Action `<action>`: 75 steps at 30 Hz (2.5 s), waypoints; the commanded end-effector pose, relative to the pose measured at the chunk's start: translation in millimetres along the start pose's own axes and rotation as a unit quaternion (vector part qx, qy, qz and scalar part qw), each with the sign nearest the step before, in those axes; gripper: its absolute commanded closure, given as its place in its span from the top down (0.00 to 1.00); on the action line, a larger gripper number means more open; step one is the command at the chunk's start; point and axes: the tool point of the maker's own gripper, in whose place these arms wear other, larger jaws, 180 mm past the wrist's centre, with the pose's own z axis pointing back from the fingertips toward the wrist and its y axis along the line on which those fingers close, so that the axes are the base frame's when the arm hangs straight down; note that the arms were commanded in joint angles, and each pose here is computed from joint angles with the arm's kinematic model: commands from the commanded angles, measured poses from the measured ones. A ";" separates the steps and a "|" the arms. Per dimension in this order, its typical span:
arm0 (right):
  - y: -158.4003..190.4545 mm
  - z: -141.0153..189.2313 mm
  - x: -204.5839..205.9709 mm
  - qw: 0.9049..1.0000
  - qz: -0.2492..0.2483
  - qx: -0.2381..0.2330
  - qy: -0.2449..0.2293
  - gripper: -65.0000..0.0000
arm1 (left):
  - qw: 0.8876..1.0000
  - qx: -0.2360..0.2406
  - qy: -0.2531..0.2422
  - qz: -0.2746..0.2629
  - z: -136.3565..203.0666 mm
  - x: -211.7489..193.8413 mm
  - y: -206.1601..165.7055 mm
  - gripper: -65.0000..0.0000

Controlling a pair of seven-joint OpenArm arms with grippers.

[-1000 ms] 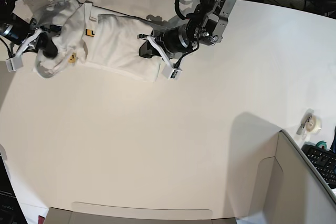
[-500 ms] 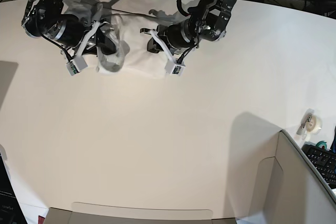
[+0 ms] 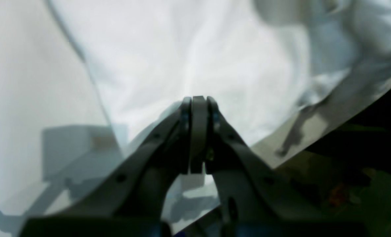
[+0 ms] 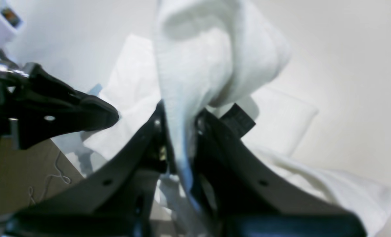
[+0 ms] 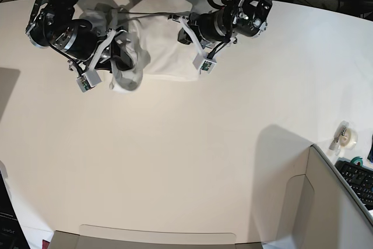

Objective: Layout the t-shirt on the table in an organized manner, then fold the t-shirt properly

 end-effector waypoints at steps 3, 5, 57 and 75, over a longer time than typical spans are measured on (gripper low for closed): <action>15.4 -4.5 15.9 0.999 -0.008 0.021 -0.039 0.00 | 1.000 -0.012 -0.013 -0.001 2.4 5.4 -6.7 0.00; 21.5 -8.8 17.5 0.998 -0.018 0.027 -0.047 0.00 | 1.000 -0.012 -0.013 -0.001 2.4 5.4 -6.7 0.00; 41.7 -89.7 13.0 0.994 0.069 0.028 0.078 0.00 | 0.996 -0.010 -0.091 0.000 31.2 32.6 -10.2 0.20; 38.2 -95.8 5.7 0.992 0.075 0.021 0.100 0.00 | 0.994 0.060 0.003 0.088 1.4 -33.4 61.3 0.00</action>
